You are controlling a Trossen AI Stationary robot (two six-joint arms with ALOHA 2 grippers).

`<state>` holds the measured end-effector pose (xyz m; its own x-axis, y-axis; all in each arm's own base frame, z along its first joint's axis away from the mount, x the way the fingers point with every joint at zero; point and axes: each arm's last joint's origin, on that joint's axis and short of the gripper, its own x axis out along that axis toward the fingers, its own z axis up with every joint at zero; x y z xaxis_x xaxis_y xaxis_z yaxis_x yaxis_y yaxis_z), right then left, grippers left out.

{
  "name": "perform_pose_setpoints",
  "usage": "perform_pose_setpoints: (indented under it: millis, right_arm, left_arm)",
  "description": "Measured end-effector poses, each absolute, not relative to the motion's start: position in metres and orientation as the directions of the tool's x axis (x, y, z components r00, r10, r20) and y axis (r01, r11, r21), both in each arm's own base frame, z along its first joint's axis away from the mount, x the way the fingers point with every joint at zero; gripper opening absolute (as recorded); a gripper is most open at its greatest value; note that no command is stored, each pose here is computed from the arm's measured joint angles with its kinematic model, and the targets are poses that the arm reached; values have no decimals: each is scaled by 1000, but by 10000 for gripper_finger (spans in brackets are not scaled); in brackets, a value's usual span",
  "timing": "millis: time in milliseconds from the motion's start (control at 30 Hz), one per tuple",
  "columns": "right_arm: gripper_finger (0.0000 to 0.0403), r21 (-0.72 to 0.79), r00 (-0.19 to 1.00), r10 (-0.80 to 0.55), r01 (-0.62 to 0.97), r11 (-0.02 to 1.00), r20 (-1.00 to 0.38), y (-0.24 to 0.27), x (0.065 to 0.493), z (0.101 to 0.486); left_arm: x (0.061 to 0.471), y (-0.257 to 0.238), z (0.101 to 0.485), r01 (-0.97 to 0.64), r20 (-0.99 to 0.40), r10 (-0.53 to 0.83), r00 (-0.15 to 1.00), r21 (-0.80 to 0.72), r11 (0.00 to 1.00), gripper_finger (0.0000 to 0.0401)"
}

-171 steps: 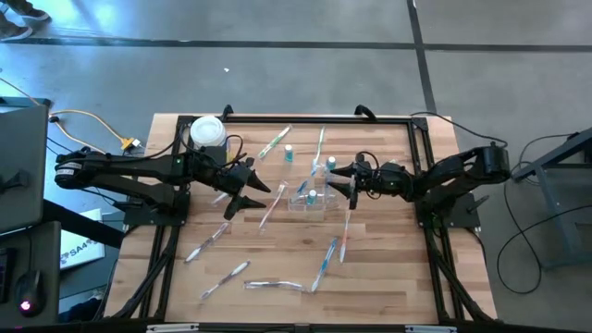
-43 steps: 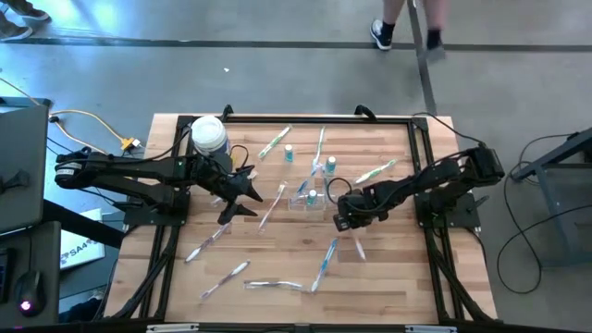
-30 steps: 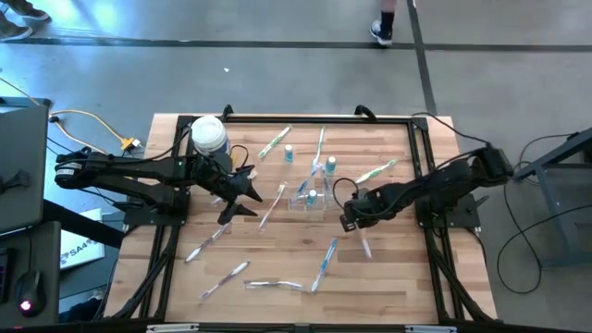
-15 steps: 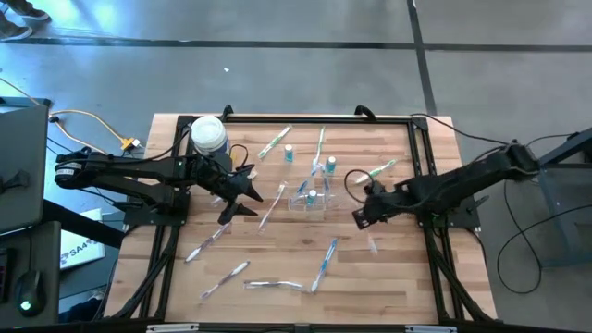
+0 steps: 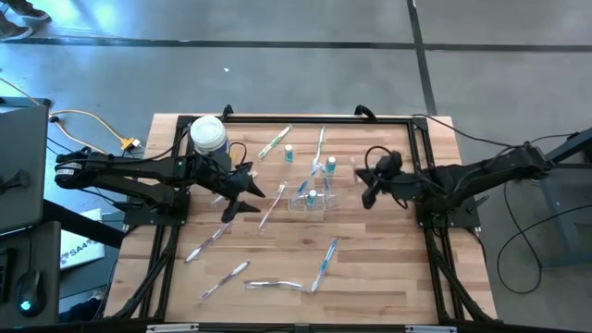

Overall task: Pick & Place toothbrushing station
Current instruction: Put the right orange toothbrush into the right section of the transparent organizer

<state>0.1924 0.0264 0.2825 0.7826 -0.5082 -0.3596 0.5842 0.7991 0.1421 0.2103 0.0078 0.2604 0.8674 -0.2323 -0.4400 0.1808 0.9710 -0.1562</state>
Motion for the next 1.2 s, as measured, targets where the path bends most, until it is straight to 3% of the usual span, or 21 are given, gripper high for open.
perform_pose_setpoints:
  millis: [167,500,800,1200]
  right_arm:
    - [3,17,781,-558,585,811,-279,26,214,282]
    - [3,-42,872,-458,458,888,-171,33,249,275]
    - [3,69,895,-447,446,892,-7,17,222,225]
    - [3,82,895,-443,446,891,-52,12,213,202]
  left_arm:
    - [210,8,260,196,-442,-224,869,-108,975,234]
    - [210,8,260,195,-443,-221,869,-104,975,234]
    - [210,8,259,194,-452,-221,864,-107,975,234]
    - [213,9,264,188,-401,-206,893,-85,979,234]
